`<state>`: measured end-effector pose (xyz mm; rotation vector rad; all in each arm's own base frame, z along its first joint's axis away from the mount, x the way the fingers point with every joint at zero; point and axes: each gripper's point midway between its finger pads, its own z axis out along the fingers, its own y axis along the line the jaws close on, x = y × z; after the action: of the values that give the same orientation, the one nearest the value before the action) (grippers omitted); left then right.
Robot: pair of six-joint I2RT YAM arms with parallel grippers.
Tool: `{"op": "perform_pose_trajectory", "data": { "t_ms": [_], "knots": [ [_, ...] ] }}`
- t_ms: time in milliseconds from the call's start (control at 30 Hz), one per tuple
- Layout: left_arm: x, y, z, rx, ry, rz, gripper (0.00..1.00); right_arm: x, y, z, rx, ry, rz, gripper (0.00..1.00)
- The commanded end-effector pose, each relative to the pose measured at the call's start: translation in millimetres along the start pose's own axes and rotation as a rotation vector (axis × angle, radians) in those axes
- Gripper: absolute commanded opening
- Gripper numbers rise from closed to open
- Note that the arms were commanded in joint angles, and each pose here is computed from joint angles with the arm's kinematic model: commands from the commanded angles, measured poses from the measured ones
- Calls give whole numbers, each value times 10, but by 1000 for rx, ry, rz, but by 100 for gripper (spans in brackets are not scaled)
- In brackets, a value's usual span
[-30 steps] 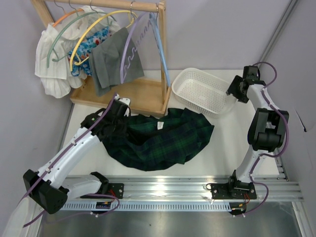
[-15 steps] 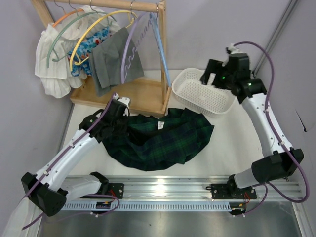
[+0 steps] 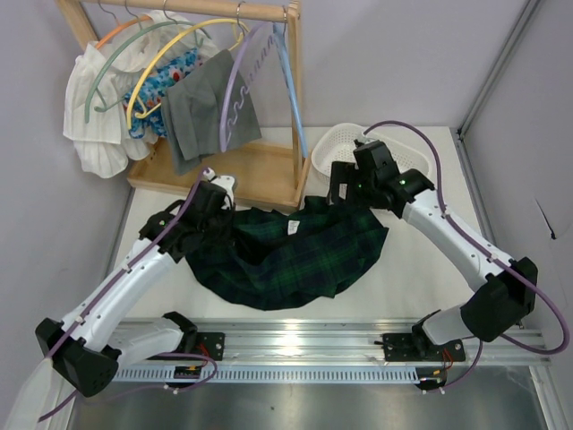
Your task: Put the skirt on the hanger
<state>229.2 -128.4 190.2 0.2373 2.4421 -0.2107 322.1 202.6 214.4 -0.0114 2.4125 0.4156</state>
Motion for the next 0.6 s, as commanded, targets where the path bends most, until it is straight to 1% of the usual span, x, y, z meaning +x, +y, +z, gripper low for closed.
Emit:
{"op": "perform_pose_trajectory", "data": {
  "t_ms": [0,33,100,167,233,367,467,500,567],
  "knots": [
    [-116,-51,-24,34,-33,8,0,21,73,16,1,-38,24,98],
    [-129,-51,-33,31,-36,8,0,26,89,49,-7,-40,32,97],
    [-130,-41,-49,30,-41,6,0,107,-37,159,34,-16,45,97],
    [-167,-60,-121,49,-70,2,0,180,-139,255,59,32,54,92],
    [-187,-49,-166,47,-85,-2,0,194,-182,277,67,48,47,87],
    [-175,-31,-182,38,-83,-15,0,242,-133,289,47,53,10,86],
    [-170,-50,-184,47,-85,-29,0,381,-209,374,77,89,10,85],
    [-181,-57,-183,50,-88,-33,0,439,-257,430,99,98,15,84],
    [-188,-45,-206,46,-96,-34,0,483,-281,472,111,107,20,79]
  ]
}}
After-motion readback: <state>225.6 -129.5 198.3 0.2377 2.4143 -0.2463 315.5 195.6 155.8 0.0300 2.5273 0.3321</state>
